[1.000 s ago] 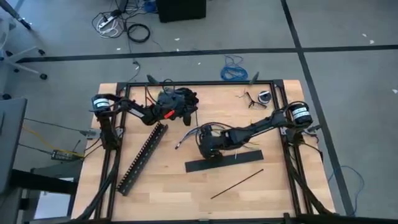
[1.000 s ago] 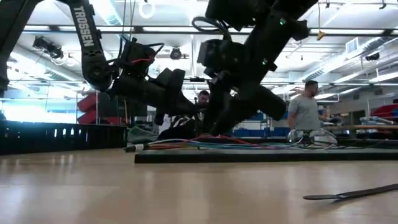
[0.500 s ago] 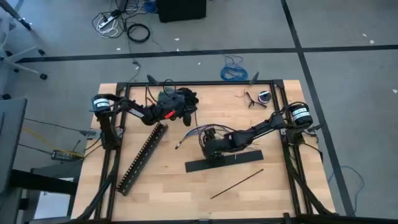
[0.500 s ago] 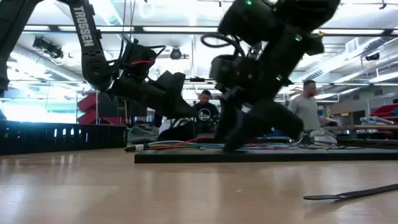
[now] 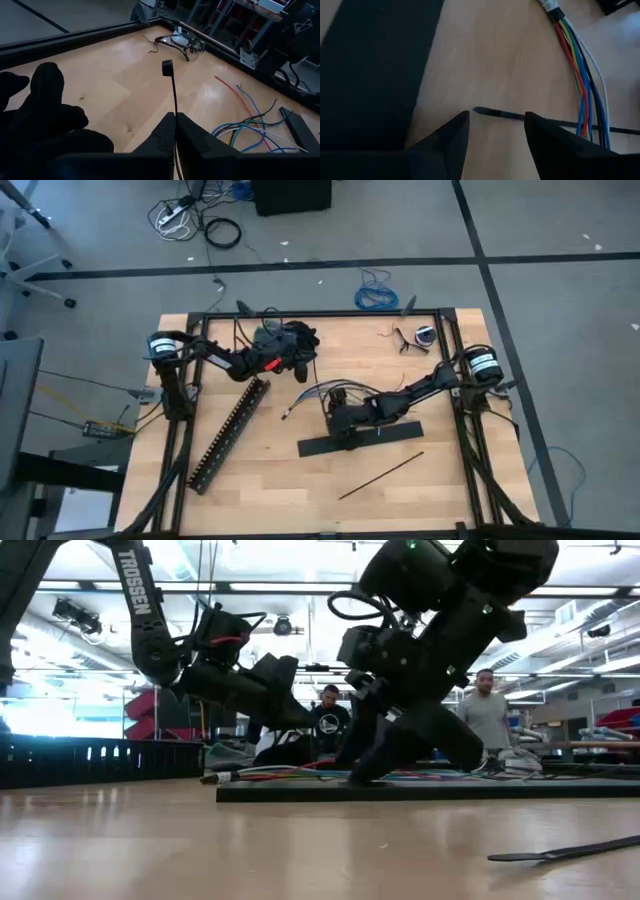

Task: Ziptie cables
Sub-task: Wrap the black zip tie on the cable wires

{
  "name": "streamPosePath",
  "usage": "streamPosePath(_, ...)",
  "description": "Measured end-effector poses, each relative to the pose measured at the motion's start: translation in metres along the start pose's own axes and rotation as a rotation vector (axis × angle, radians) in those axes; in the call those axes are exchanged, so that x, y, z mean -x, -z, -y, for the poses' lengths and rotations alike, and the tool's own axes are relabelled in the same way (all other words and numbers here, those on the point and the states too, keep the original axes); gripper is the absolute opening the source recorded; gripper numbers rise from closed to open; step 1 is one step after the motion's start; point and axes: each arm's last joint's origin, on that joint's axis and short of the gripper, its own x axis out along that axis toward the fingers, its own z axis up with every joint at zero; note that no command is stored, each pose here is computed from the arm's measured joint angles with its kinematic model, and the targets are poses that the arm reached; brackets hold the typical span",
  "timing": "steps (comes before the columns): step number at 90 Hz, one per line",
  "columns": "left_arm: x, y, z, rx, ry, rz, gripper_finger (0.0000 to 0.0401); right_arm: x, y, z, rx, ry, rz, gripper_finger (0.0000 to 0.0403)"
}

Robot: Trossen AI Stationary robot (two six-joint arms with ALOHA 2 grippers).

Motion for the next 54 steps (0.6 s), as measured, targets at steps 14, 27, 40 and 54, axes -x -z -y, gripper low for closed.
streamPosePath(14,0.0,0.0,-0.0001,0.0,-0.005,0.002,0.0,-0.0011,-0.0005,0.0037,-0.011,0.003,0.016,0.0172)
streamPosePath(27,0.0,-0.0002,-0.0003,0.0,-0.011,0.005,0.0,-0.0017,-0.001,0.0047,-0.017,-0.029,0.037,0.0159)
streamPosePath(40,0.0,-0.0004,-0.0003,0.0,-0.013,0.008,0.0,-0.0017,-0.0035,0.0059,-0.026,-0.024,0.065,0.0152)
streamPosePath(54,0.0,-0.0008,-0.0002,0.0,-0.011,0.012,0.0,-0.0023,-0.0038,0.0079,-0.033,-0.039,0.08,0.0149)
